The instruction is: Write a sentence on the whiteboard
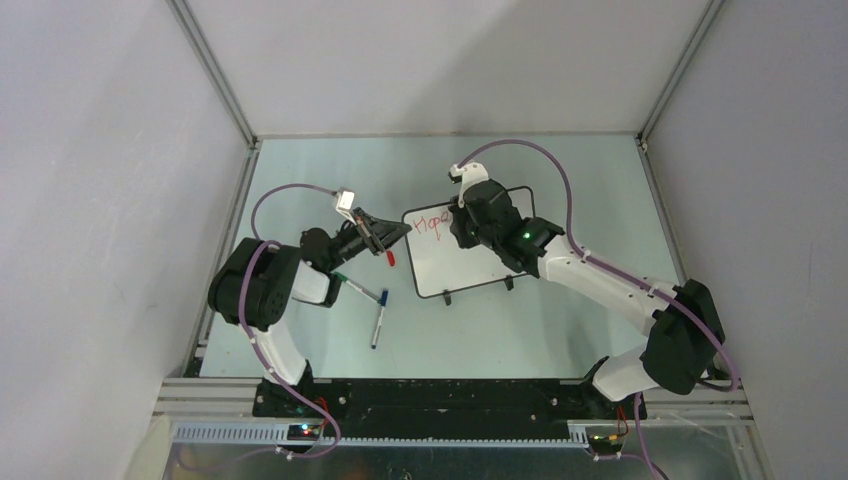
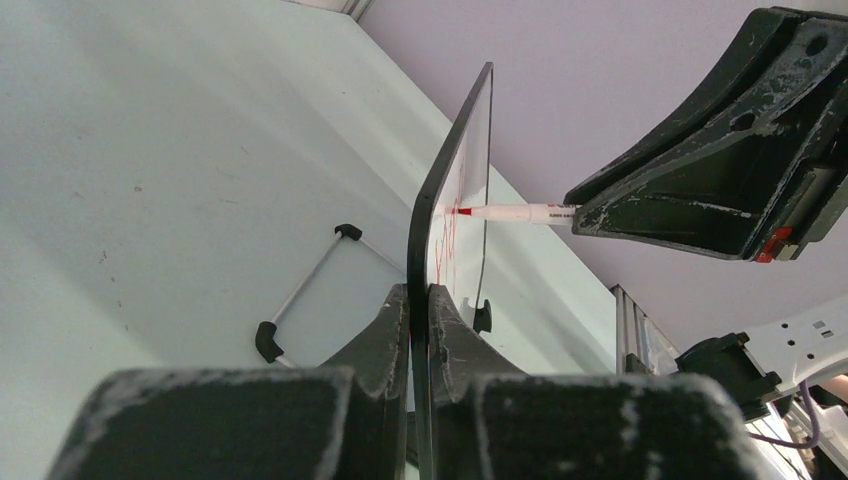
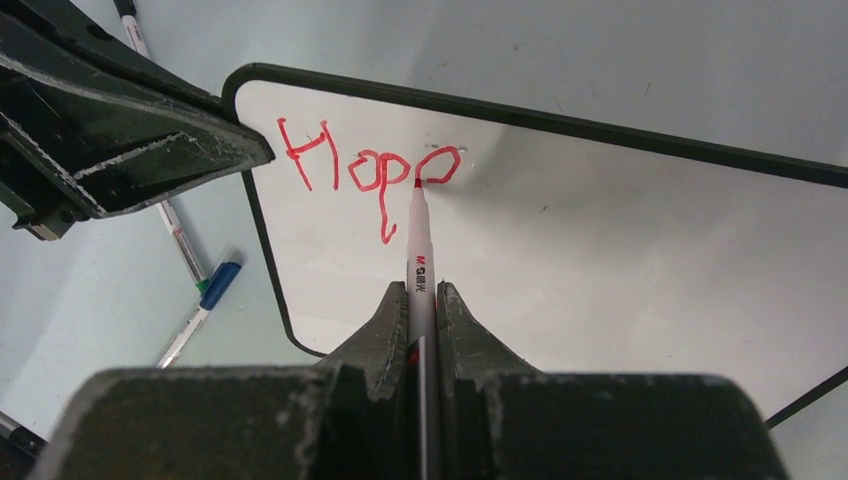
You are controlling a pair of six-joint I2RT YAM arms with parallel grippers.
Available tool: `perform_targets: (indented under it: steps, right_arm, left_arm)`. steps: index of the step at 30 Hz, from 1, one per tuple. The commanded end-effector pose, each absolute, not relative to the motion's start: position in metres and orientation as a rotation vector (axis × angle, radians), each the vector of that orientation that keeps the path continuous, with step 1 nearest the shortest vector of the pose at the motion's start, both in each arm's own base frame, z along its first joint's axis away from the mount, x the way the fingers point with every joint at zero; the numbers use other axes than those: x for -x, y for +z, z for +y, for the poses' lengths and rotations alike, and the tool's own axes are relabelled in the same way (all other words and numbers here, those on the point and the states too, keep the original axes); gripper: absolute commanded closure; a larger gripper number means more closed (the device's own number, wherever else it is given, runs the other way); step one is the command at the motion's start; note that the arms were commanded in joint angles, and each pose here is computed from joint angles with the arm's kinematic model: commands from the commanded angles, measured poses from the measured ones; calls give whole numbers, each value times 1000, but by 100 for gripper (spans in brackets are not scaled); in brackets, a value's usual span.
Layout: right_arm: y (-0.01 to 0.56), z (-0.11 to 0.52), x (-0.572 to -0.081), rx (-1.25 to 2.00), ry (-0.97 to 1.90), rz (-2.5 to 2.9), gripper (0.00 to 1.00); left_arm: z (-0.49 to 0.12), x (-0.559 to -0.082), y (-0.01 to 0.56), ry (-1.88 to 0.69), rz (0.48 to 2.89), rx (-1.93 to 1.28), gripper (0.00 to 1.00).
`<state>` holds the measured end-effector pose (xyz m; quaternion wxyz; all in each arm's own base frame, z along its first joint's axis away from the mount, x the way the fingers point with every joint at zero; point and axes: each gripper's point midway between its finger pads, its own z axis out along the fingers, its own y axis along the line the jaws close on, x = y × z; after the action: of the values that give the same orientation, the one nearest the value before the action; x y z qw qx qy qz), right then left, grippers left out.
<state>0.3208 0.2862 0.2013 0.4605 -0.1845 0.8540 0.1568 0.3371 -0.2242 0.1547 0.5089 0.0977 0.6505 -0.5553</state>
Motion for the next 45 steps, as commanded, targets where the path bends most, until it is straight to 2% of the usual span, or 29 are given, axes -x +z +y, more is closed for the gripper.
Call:
perform_targets:
  steps: [1, 21, 28, 38, 45]
  right_arm:
    - [205, 283, -322, 445, 350, 2113, 100]
    - [222, 267, -320, 379, 361, 2078, 100]
    - [243, 276, -308, 421, 483, 2023, 100]
    - [262, 258, -290, 375, 537, 1949, 100]
    - [252, 247, -285, 350, 500, 1984, 100]
  left_arm:
    - [-231, -336, 164, -1320, 1511, -319, 100]
    - [-230, -337, 164, -1318, 1513, -316, 100]
    - [-228, -335, 164, -1308, 1507, -318, 85]
    - [-226, -332, 164, -1299, 1509, -303, 83]
    - [-227, -333, 157, -1347, 1548, -271, 76]
